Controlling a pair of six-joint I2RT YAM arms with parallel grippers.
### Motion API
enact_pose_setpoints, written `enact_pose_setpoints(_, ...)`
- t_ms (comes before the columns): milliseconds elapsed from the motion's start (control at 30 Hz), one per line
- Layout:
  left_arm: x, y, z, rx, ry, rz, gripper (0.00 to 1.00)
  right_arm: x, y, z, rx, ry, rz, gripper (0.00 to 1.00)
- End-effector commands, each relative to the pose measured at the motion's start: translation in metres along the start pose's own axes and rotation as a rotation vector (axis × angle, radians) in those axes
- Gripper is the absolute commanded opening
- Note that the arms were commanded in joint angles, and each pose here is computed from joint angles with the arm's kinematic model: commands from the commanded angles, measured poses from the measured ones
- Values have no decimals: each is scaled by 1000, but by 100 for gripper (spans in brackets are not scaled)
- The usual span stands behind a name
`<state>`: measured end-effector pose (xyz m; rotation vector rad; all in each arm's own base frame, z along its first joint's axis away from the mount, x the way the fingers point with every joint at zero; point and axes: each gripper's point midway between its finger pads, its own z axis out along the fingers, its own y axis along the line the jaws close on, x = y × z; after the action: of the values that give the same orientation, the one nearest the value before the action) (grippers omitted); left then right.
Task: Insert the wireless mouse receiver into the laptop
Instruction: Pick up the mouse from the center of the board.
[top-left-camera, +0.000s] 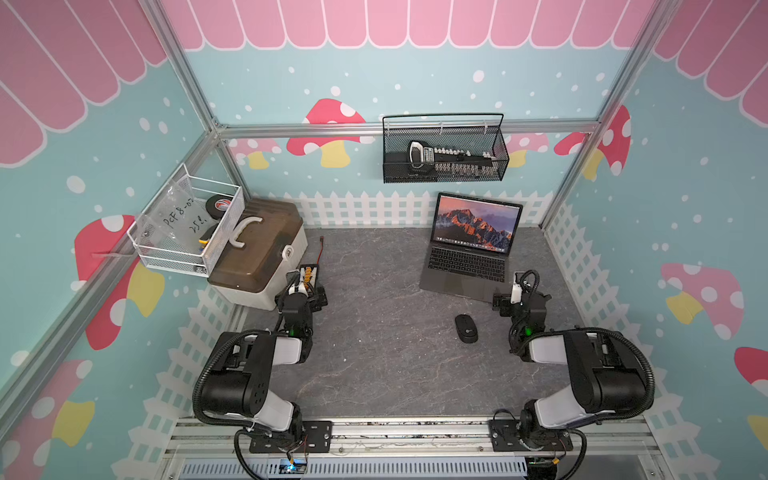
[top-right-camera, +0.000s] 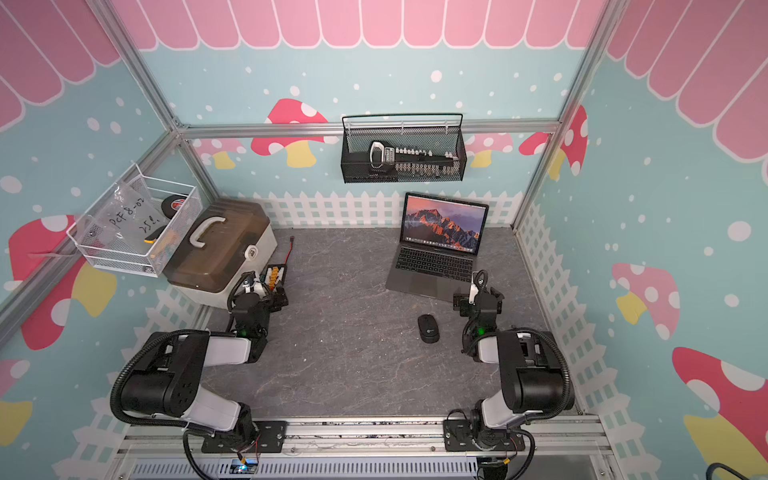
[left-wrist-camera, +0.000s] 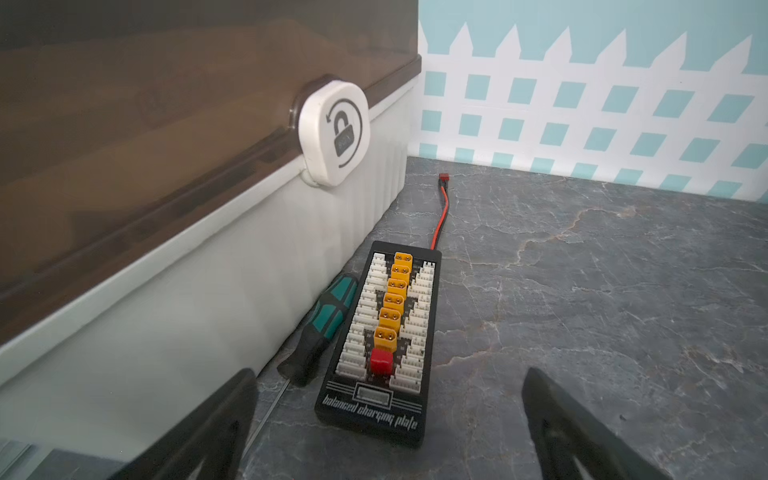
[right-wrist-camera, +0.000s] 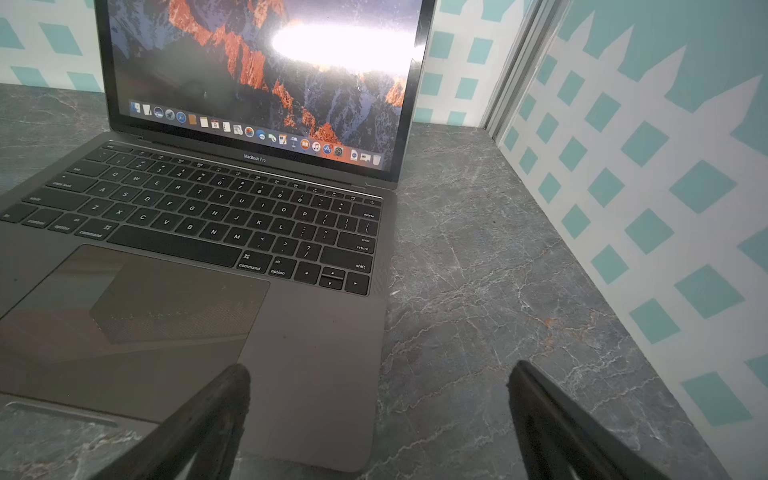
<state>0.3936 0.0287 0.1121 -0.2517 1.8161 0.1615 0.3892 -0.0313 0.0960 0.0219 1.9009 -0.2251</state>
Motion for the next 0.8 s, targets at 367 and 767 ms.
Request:
enact_pose_setpoints(367, -7, -1, 3, -7, -20, 8, 99, -3, 1, -2, 3, -17, 1, 99)
enact_pose_setpoints(767, -6, -11, 1, 54, -24, 32, 99, -3, 1, -2, 1, -17, 0, 99)
